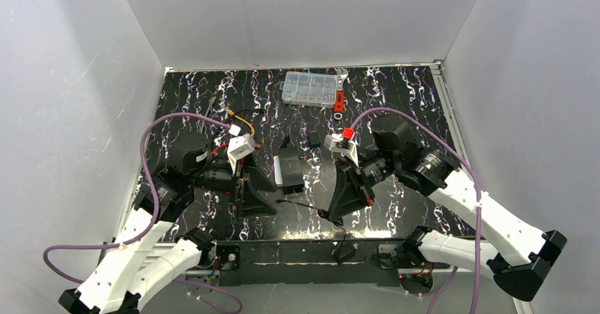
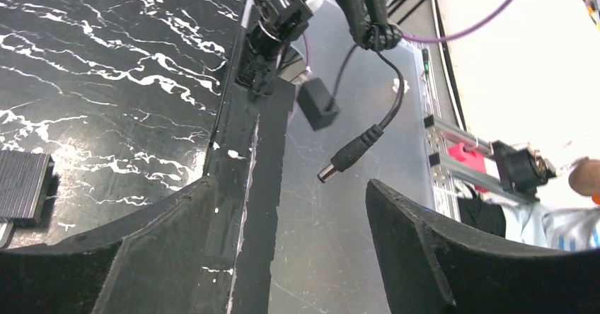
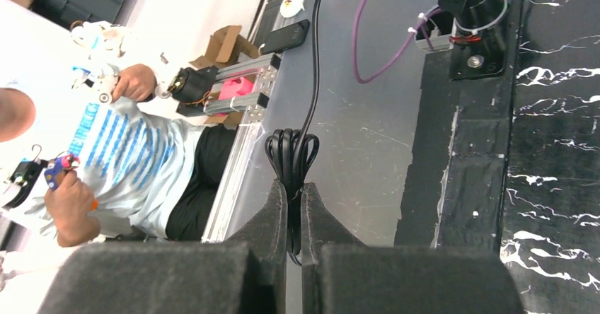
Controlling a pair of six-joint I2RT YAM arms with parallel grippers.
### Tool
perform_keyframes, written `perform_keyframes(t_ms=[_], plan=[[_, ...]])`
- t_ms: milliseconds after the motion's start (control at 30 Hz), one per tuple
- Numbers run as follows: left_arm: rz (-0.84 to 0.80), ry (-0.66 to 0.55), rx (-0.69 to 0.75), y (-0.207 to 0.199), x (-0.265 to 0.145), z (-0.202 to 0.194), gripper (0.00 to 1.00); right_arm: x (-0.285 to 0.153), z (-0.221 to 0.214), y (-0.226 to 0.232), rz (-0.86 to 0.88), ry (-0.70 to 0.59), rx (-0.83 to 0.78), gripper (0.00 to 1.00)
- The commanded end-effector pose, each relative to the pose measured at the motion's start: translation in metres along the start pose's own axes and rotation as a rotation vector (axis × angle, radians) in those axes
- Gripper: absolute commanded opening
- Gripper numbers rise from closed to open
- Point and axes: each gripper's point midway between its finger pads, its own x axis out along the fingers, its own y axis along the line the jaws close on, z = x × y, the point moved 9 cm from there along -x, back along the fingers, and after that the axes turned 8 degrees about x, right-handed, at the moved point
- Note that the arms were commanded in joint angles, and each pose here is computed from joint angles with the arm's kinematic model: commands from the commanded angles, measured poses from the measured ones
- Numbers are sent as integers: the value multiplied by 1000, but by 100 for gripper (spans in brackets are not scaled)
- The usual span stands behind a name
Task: Insert the plug into the switch port
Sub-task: Pick up the connector from the center of the board.
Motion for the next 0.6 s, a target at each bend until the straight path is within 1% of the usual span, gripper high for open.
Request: perform_keyframes(t_ms=[0,200,367,567], plan=[[-122,-12,42,-10,-2,-1,69,6,11,10,100,20,-65,1],[-169,-34,86,-20,-6,-3,56,12,13,9,123,36,-61,1],[-190,-33,94,-22,-6,-6,44,14,14,9,128,38,-62,1],[-201,-31,98,-23,-6,-7,41,17,15,6,125,42,-50,1]])
